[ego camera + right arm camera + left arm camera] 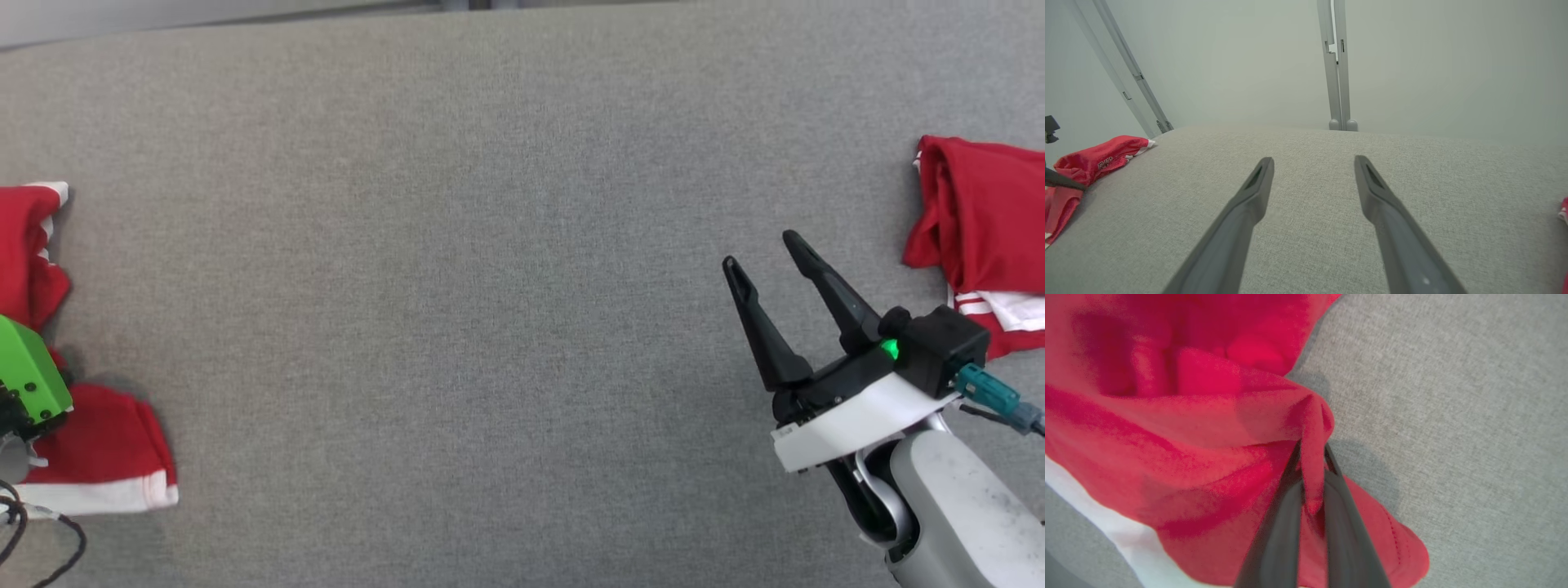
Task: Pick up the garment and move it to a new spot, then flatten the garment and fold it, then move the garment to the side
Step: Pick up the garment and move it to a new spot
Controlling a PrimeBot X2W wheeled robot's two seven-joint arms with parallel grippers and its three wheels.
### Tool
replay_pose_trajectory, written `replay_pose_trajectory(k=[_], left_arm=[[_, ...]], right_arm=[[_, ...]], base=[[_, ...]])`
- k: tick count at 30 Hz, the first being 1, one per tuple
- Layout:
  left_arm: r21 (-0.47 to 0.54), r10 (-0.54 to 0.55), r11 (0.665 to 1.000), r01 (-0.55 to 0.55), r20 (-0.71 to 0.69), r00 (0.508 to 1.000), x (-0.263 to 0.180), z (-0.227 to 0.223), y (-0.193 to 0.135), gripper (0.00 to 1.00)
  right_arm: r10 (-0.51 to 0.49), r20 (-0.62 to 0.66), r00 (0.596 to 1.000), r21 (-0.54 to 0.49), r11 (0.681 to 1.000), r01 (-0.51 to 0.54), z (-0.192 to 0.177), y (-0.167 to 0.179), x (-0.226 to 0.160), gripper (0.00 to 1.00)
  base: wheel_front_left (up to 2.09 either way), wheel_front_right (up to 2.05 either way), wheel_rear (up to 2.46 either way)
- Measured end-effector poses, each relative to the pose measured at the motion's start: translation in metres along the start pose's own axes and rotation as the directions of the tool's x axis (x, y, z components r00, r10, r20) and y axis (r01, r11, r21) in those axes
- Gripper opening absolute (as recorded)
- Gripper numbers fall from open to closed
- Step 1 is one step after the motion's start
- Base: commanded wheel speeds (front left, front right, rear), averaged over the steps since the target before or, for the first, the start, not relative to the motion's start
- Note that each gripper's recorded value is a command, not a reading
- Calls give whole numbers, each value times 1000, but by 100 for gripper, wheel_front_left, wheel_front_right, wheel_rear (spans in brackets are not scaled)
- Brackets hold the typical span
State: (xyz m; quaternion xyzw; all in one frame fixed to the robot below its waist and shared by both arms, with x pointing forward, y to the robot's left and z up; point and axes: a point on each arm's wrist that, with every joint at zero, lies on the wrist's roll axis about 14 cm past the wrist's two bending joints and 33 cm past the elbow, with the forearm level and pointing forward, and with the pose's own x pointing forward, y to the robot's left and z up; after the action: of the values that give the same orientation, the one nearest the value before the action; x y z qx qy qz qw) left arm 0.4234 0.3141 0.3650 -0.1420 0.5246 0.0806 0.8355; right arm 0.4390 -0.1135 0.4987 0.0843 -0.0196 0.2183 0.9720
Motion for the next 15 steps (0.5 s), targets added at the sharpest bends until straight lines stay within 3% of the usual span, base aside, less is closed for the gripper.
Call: replay_pose_trajectory(k=[5, 9, 12, 15], left_arm=[[115, -41, 993, 23, 160, 986, -36, 38, -15, 0], [242, -151, 967, 82, 280, 948, -74, 65, -54, 0], [351, -287, 923, 161, 342, 895, -108, 75, -103, 0], [456, -432, 855, 247, 362, 826, -140, 71, -154, 0]], right_arm=[[-9, 30, 1000, 13, 1000, 9, 13, 9, -10, 100], [-32, 61, 998, 11, 999, 32, 26, 10, -23, 100], [-57, 86, 995, -5, 998, 58, 38, 5, -35, 100], [-79, 116, 990, -29, 996, 83, 51, 0, -47, 100]], base=[[0, 0, 0], [0, 0, 0], [0, 0, 0], [0, 0, 0]])
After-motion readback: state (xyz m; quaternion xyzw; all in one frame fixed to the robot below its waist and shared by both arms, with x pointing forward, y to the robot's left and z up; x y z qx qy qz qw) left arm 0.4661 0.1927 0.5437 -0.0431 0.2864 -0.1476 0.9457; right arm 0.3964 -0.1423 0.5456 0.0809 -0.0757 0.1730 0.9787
